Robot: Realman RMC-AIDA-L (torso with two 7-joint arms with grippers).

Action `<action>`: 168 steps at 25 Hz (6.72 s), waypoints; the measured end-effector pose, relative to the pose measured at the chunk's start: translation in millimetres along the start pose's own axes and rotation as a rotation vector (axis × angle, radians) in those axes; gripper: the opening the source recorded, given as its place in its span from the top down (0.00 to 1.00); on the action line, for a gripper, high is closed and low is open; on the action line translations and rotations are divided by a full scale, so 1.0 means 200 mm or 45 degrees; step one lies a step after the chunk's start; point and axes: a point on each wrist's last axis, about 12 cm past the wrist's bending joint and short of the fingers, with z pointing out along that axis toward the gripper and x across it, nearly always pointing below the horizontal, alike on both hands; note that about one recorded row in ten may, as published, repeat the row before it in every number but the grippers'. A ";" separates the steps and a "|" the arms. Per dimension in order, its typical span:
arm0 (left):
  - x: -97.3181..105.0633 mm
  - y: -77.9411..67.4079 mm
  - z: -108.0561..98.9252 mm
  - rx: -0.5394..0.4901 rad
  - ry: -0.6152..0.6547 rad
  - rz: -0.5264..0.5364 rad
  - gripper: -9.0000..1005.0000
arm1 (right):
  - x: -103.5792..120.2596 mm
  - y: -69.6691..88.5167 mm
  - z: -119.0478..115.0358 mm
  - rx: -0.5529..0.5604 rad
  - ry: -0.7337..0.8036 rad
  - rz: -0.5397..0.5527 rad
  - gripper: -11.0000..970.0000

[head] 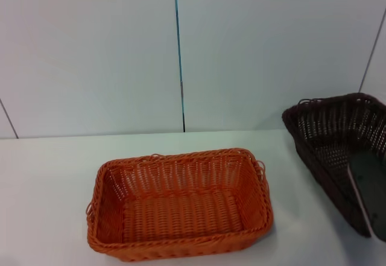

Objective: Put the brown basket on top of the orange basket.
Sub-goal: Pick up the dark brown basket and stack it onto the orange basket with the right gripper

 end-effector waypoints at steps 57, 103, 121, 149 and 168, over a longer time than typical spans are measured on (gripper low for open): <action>0.09 -0.07 -0.04 0.154 -0.044 -0.180 0.21 | 0.62 0.20 -0.44 -0.627 0.471 -1.006 0.84; 0.10 -0.12 -0.05 0.263 -0.051 -0.241 0.21 | 0.48 0.33 -0.41 -0.326 0.367 -1.430 0.84; 0.16 -0.15 -0.04 0.282 -0.031 -0.285 0.21 | 0.54 0.30 -0.40 -0.397 0.394 -1.582 0.84; 0.16 -0.19 -0.05 0.359 -0.043 -0.302 0.21 | 0.46 0.30 -0.14 -0.429 0.424 -1.522 0.87; 0.11 -0.20 -0.07 0.426 -0.119 -0.338 0.21 | 0.50 0.38 -0.32 -0.619 0.454 -1.547 0.86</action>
